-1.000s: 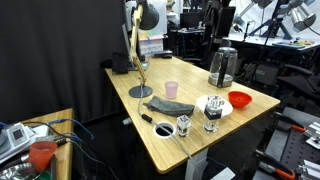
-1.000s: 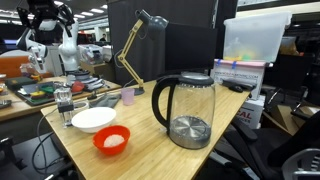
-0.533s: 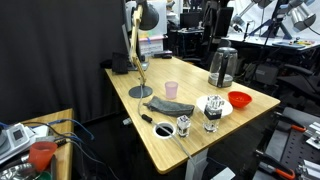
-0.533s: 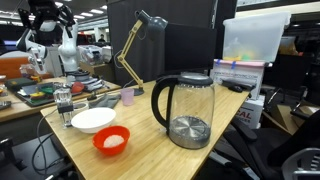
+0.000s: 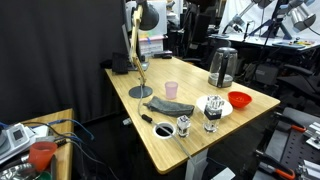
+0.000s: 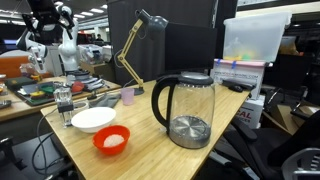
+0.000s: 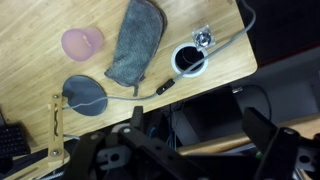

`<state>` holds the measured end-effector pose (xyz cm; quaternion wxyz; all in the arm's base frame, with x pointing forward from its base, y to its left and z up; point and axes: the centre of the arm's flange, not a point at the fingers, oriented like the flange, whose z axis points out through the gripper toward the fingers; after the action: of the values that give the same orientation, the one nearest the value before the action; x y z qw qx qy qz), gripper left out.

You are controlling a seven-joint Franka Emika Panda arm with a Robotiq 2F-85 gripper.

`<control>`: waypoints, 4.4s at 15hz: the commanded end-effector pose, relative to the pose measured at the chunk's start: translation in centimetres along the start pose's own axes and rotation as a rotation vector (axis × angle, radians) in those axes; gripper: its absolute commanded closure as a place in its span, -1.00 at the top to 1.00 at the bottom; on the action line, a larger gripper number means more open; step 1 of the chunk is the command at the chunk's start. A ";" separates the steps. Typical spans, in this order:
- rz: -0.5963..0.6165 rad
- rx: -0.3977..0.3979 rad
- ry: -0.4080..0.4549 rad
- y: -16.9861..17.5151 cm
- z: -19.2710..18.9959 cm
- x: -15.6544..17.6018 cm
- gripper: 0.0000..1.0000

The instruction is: Turn on the lamp

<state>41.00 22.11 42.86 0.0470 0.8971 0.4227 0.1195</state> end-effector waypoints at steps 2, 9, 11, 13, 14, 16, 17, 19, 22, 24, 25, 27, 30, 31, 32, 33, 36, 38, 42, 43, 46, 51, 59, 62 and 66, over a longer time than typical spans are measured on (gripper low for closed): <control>0.012 0.063 0.041 0.6 3.9 6.2 1.00; 0.056 0.115 0.012 1.1 8.7 9.7 1.00; 0.073 0.126 0.006 1.7 9.9 10.5 1.00; 0.077 0.127 0.006 1.8 9.8 10.8 1.00; 0.077 0.127 0.007 1.7 9.7 10.8 1.00; 0.090 0.127 0.007 1.8 9.6 10.5 1.00; 0.105 0.127 0.008 2.0 9.9 10.6 1.00; 0.150 0.118 0.010 2.7 10.7 11.0 1.00; 0.225 0.147 -0.015 4.0 12.8 11.5 1.00; 0.258 0.175 -0.045 4.5 14.8 11.8 1.00; 0.268 0.184 -0.058 4.5 15.9 12.0 1.00; 0.291 0.192 -0.081 4.6 17.8 12.4 1.00; 0.313 0.208 -0.102 4.5 19.9 12.4 0.45; 0.322 0.213 -0.108 4.2 20.6 12.4 0.38; 0.327 0.218 -0.116 4.0 21.1 12.3 0.35; 0.339 0.226 -0.127 3.8 21.8 12.2 0.24; 0.364 0.229 -0.146 3.8 22.8 11.8 -0.21; 0.376 0.229 -0.161 3.8 23.5 11.4 -0.50; 0.386 0.226 -0.188 4.0 25.3 11.1 -0.98; 0.387 0.224 -0.195 4.1 25.7 11.1 -1.00; 0.397 0.221 -0.199 4.8 26.7 11.4 -1.00; 0.400 0.214 -0.172 5.6 27.0 11.3 -1.00; 0.398 0.215 -0.173 5.5 27.3 11.4 -0.98; 0.412 0.214 -0.188 5.8 28.4 11.6 -1.00; 0.432 0.217 -0.218 6.5 30.7 11.3 -1.00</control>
<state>59.27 27.11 17.28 -0.0341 0.9714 0.2348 -0.0096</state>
